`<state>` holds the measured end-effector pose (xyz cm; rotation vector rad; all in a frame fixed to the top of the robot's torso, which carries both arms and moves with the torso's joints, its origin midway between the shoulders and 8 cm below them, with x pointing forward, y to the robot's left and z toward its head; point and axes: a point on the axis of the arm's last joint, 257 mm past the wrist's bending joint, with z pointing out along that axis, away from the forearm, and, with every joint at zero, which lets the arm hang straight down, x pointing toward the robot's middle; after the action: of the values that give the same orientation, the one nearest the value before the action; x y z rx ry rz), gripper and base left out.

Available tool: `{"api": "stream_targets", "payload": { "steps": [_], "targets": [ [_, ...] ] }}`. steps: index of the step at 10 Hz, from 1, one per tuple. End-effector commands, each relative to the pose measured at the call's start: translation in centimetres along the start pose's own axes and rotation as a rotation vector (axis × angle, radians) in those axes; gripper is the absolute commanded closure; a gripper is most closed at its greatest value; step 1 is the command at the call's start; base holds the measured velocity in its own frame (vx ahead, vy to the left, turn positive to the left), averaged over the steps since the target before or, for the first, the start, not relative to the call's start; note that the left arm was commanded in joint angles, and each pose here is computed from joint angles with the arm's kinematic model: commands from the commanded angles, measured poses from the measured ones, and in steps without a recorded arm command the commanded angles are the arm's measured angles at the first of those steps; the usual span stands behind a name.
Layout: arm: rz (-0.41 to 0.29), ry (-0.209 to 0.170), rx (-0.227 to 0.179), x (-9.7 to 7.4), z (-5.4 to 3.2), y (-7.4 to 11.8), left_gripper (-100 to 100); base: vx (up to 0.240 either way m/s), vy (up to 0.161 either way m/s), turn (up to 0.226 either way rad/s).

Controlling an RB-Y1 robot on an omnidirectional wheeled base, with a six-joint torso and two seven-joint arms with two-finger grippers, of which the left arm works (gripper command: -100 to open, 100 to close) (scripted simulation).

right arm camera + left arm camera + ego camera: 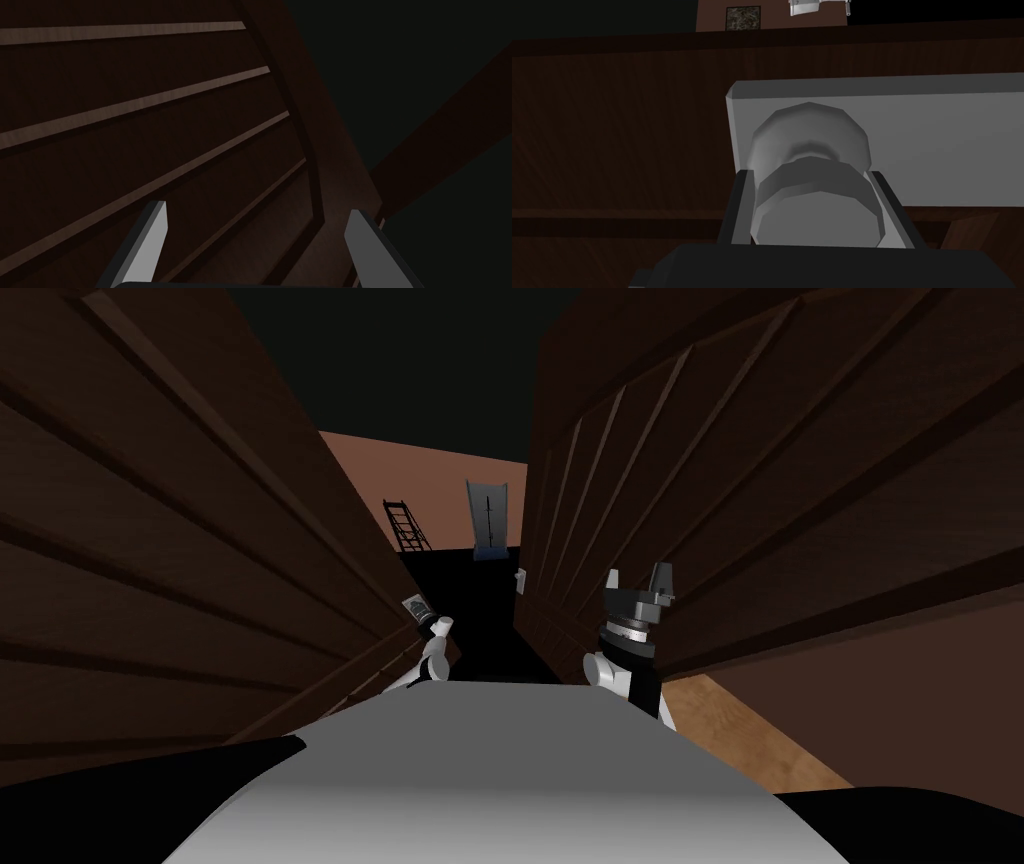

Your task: Push the door open

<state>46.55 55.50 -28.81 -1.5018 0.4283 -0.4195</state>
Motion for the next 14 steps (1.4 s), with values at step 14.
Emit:
{"api": "stream_targets", "payload": {
  "steps": [14],
  "targets": [
    [0.006,-0.286,0.012,-9.3,0.55,-0.6,100,0.093,0.097,-0.036]
  ]
}}
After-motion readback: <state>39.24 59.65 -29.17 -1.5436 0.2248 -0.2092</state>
